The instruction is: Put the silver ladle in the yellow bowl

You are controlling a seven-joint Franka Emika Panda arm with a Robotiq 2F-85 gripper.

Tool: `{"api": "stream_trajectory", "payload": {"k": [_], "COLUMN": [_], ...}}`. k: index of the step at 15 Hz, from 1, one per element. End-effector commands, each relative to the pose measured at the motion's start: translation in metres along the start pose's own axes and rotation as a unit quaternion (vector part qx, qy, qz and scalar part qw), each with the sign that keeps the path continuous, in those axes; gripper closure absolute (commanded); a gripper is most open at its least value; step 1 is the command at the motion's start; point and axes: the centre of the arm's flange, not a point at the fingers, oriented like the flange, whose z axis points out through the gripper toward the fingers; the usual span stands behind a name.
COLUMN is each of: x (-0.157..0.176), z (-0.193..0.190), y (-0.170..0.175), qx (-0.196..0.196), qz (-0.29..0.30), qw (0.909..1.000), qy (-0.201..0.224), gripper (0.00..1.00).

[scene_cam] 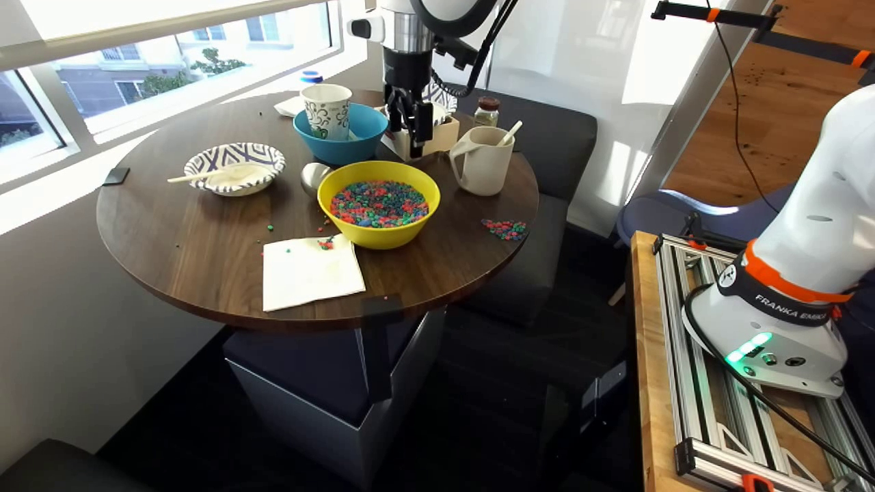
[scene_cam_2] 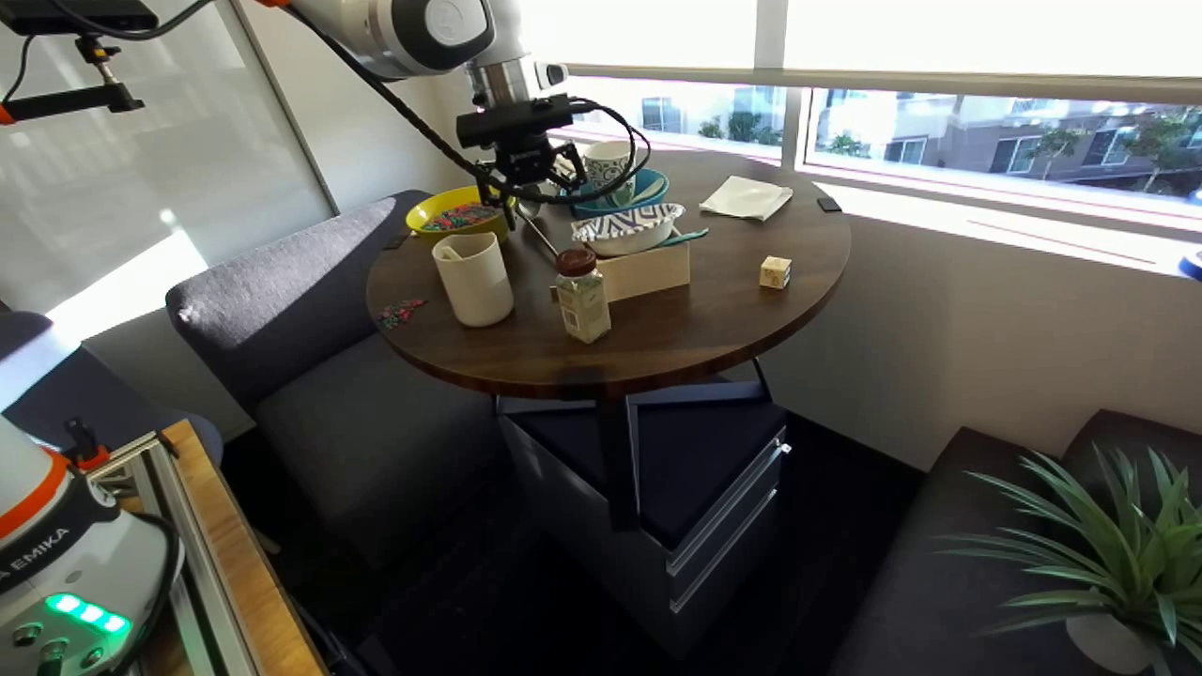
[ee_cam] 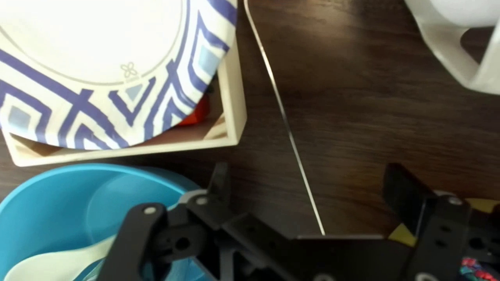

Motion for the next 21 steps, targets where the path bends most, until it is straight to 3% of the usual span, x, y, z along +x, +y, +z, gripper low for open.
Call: {"api": "stream_trajectory", "payload": {"k": [1, 4, 9, 19, 21], "x": [-0.003, -0.002, 0.000, -0.005, -0.004], "z": [-0.002, 0.011, 0.031, 0.061, 0.067], "y": [-0.015, -0.015, -0.013, 0.019, 0.024], "qx": [0.003, 0.014, 0.026, 0.005, 0.009], "qz": [-0.011, -0.015, -0.005, 0.023, 0.026], "qw": [0.9999, 0.9992, 0.9996, 0.9994, 0.9992], "qy": [-0.007, -0.033, -0.014, -0.026, -0.029], "gripper": [0.00, 0.00, 0.00, 0.00, 0.26]}}
